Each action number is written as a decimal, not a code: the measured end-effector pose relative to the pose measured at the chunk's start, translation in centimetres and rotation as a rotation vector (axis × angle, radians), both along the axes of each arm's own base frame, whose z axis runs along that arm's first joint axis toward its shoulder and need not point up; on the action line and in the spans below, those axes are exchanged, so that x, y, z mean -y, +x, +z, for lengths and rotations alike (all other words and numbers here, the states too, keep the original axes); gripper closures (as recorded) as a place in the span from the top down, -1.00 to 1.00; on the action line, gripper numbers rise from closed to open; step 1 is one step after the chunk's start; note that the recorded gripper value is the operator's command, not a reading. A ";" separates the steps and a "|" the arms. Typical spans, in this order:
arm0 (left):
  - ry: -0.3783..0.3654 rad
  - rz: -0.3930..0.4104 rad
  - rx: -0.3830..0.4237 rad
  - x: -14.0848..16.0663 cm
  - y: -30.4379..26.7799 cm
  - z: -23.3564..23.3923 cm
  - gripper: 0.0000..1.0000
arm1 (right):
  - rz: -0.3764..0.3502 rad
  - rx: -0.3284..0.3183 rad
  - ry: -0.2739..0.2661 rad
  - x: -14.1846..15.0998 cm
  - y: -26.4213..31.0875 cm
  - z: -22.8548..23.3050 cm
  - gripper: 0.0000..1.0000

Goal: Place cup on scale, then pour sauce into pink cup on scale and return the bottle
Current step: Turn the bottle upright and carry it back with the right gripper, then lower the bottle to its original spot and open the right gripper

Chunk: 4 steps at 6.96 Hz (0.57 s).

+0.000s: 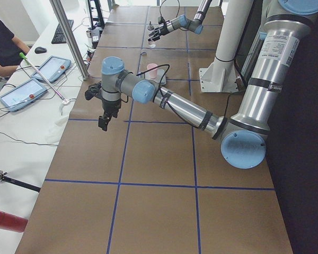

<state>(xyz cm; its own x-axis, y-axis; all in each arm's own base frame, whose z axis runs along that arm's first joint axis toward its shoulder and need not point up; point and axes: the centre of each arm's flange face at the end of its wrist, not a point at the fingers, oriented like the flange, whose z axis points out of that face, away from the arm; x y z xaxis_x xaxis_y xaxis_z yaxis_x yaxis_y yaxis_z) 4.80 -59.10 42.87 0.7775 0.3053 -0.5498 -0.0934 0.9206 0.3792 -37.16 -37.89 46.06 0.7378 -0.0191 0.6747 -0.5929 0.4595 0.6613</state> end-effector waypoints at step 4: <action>-0.002 0.000 0.002 -0.1 0.0 0.2 1.00 | 0.042 0.005 -0.029 -0.5 0.8 2.7 -1.00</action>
